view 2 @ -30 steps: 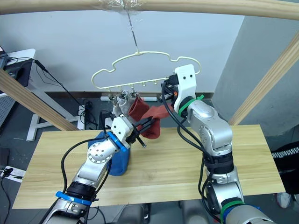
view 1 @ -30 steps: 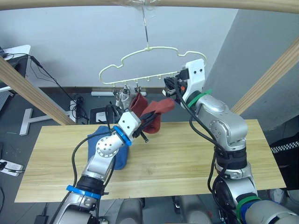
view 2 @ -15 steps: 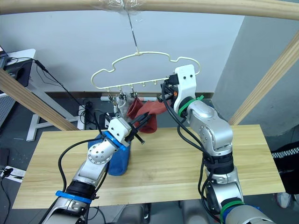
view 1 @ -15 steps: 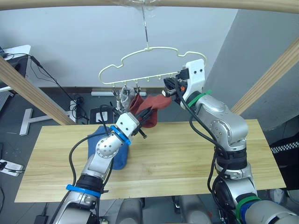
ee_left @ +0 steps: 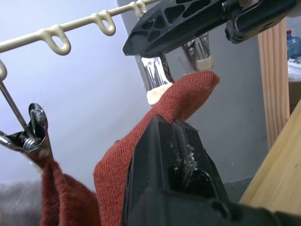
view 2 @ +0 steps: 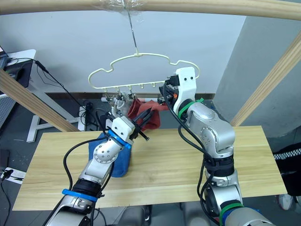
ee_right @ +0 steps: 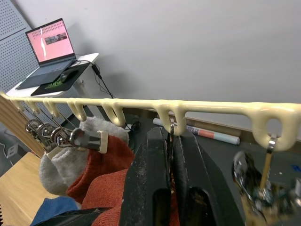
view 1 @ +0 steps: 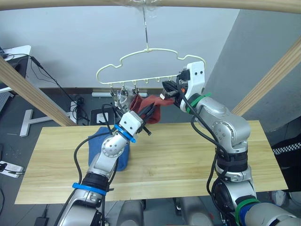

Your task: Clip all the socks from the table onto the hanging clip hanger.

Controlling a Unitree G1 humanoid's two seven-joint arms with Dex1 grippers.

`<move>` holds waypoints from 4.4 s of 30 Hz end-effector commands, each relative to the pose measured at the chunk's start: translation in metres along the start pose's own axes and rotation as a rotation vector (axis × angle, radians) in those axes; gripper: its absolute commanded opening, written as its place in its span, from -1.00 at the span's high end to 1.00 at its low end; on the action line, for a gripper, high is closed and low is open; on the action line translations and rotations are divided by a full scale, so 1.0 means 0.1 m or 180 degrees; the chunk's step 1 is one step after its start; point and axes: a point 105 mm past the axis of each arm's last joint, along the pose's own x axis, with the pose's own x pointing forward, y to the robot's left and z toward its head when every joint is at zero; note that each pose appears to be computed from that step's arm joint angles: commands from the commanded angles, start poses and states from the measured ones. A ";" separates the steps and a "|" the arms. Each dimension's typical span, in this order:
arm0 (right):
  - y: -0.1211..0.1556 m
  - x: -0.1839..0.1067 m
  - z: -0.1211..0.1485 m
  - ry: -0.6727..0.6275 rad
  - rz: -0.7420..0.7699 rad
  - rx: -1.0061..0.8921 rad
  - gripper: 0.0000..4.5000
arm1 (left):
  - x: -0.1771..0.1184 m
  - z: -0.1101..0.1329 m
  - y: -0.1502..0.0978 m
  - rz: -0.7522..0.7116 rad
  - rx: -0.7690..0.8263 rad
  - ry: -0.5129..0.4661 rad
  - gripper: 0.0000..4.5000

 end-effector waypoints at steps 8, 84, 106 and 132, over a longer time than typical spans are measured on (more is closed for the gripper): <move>0.02 -0.05 0.16 -0.0210 0.0002 -0.0377 1.00 | 0.01 0.11 0.15 0.0232 0.0130 -0.0164 1.00; 0.08 -0.92 -0.40 0.0723 0.0748 -0.1009 0.10 | -1.04 -0.56 -0.85 -0.2580 -0.1026 0.1797 -0.07; -0.27 -0.30 0.10 0.0023 -0.0283 -0.1030 0.10 | -0.52 0.16 -0.01 -0.1249 -0.1487 0.0472 -0.71; -0.09 0.04 0.10 -0.0059 -0.0210 -0.0960 0.10 | -0.36 0.41 0.24 -0.1273 -0.1345 0.0182 -0.71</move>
